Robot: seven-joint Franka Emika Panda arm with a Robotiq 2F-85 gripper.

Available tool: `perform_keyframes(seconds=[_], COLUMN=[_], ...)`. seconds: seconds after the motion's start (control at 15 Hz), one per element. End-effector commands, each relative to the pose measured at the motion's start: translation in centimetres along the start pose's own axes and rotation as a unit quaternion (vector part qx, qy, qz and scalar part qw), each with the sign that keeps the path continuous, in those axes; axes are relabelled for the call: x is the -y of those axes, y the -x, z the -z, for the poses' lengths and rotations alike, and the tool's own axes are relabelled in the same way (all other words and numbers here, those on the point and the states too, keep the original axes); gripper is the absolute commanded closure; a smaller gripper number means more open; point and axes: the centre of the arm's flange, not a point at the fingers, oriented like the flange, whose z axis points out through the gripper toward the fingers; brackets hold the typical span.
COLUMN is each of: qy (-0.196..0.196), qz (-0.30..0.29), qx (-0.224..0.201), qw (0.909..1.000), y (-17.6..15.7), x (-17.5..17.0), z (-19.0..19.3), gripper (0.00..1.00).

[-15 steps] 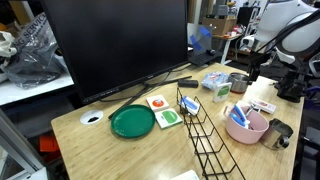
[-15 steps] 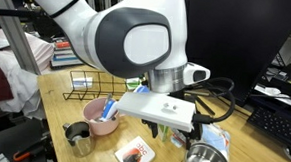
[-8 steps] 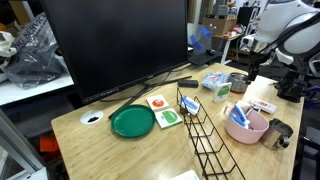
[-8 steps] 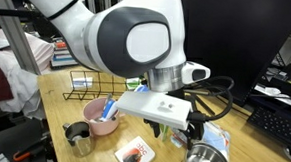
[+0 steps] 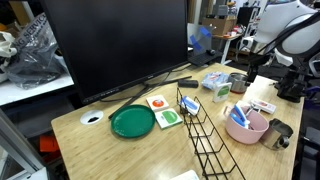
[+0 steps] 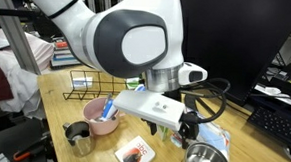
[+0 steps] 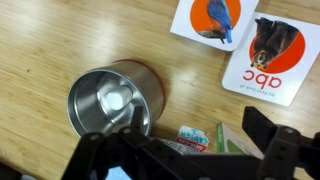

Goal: Move the silver bowl to the left side of the pink bowl

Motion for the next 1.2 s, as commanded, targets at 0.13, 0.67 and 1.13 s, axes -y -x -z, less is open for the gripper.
perform_keyframes(seconds=[0.13,0.67,1.13], qy=[-0.027,-0.019,-0.017], qz=[-0.02,-0.019,-0.036], qx=[-0.003,-0.004,-0.004], qw=[0.9994,0.9996,0.9992], y=[0.02,-0.15,-0.13], x=[0.41,0.66,0.75], z=[0.0,-0.11,-0.1], gripper=[0.0,0.0,0.0])
